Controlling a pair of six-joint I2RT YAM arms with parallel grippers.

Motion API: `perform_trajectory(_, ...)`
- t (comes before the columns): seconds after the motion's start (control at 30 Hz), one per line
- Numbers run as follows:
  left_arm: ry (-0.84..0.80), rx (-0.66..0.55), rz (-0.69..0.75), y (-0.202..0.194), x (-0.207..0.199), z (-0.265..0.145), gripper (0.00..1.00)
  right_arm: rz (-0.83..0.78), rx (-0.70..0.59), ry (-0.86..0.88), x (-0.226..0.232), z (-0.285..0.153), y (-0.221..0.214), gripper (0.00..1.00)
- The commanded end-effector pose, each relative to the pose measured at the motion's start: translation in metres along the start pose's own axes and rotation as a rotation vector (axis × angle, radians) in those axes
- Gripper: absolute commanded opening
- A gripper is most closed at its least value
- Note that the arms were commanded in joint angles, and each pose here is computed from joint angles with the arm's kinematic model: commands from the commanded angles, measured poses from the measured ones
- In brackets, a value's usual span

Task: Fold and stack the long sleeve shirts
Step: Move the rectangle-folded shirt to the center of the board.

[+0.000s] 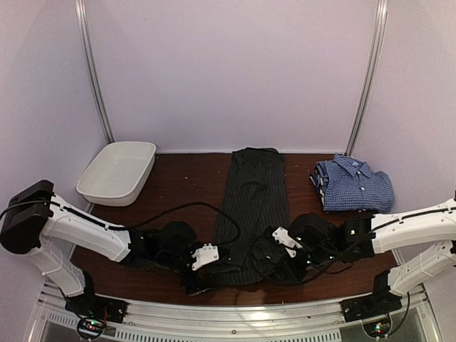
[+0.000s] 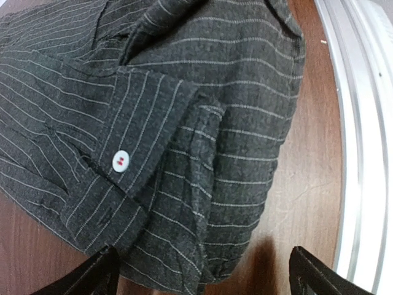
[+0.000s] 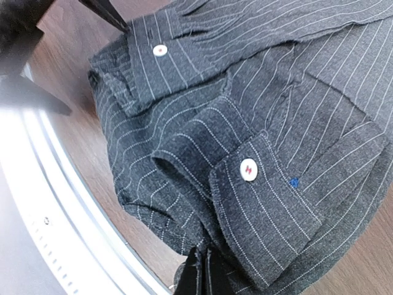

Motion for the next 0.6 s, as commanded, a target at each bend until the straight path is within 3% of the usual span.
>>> perform_trajectory(0.0,0.059,-0.076,0.174,0.026,0.001,0.007,0.97,0.068,-0.024,0.06,-0.007,-0.011,0.0,0.0)
perform_trajectory(0.2,0.121,-0.032,0.247,0.023,0.003,0.023,0.97,0.128,-0.046,0.091,-0.02,-0.014,0.003,0.0)
perform_trajectory(0.3,0.176,0.009,0.263,0.021,0.007,0.03,0.88,0.131,-0.029,0.093,-0.021,-0.01,0.003,0.0)
perform_trajectory(0.47,0.181,0.057,0.258,0.016,0.009,0.037,0.62,0.138,-0.01,0.102,-0.021,-0.004,0.001,0.0)
perform_trajectory(0.57,0.179,0.084,0.236,0.012,0.008,0.036,0.37,0.146,-0.004,0.109,-0.021,-0.001,-0.001,0.0)
Point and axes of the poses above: each gripper's point midway between its finger pads, its own z axis out along the fingers, its own x axis along the line the jaws close on, y = z × x, the point moved 9 cm from there along -z, back along the fingers, and after that the axes turned 6 degrees about -z, right-handed, at the moved point
